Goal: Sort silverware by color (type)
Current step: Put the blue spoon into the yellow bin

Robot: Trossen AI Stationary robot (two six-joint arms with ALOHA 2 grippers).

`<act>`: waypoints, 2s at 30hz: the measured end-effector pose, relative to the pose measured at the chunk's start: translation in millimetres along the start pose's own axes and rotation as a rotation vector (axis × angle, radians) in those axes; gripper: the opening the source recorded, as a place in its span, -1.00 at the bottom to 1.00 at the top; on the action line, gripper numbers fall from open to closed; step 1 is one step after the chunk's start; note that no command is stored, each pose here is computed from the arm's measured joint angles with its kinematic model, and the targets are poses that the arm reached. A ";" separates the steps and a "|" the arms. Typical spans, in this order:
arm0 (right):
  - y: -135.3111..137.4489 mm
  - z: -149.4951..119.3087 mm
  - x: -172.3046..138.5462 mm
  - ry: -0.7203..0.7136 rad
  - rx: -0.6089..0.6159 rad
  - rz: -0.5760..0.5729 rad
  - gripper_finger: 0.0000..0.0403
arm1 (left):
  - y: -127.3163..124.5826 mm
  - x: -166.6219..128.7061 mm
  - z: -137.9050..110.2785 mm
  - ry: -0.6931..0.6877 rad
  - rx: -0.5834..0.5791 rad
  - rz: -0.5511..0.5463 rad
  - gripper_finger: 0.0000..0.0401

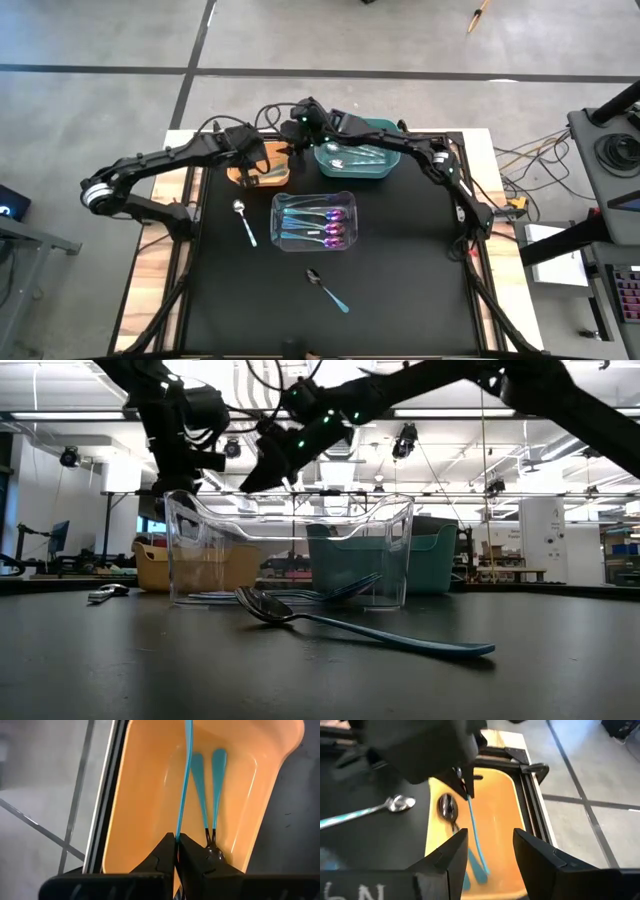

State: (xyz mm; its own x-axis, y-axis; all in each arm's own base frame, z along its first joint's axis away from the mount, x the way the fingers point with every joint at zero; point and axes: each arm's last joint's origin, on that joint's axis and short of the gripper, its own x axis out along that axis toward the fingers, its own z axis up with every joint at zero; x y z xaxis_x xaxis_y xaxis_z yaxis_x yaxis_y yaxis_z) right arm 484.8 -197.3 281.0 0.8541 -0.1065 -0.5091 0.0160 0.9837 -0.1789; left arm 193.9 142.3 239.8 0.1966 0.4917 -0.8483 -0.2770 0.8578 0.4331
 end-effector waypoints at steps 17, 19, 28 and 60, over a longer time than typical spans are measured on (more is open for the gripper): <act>-20.3 13.2 -79.9 0.087 0.052 0.058 -0.32 | -10.3 21.0 -7.3 -0.078 0.057 0.050 -1.00; -19.5 15.0 -83.9 0.077 0.050 0.059 -0.33 | -12.4 22.0 -12.2 -0.097 0.056 0.083 -1.00; -16.8 17.5 -91.5 0.069 0.045 0.058 -0.33 | -23.0 37.2 -30.6 -0.099 0.069 0.204 -1.00; -16.5 16.9 -91.8 0.074 0.083 0.057 -0.33 | -28.8 46.1 -36.9 -0.106 0.010 0.207 -0.82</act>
State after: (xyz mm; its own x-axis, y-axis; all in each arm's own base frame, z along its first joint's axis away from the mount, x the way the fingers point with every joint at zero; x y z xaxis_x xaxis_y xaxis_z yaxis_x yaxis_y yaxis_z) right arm 414.9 -201.3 344.9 0.8144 -0.0576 -0.5774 0.0140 0.9967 -0.0796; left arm 176.2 134.7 177.0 0.2341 0.6700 -0.7045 -0.3128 0.7380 0.5979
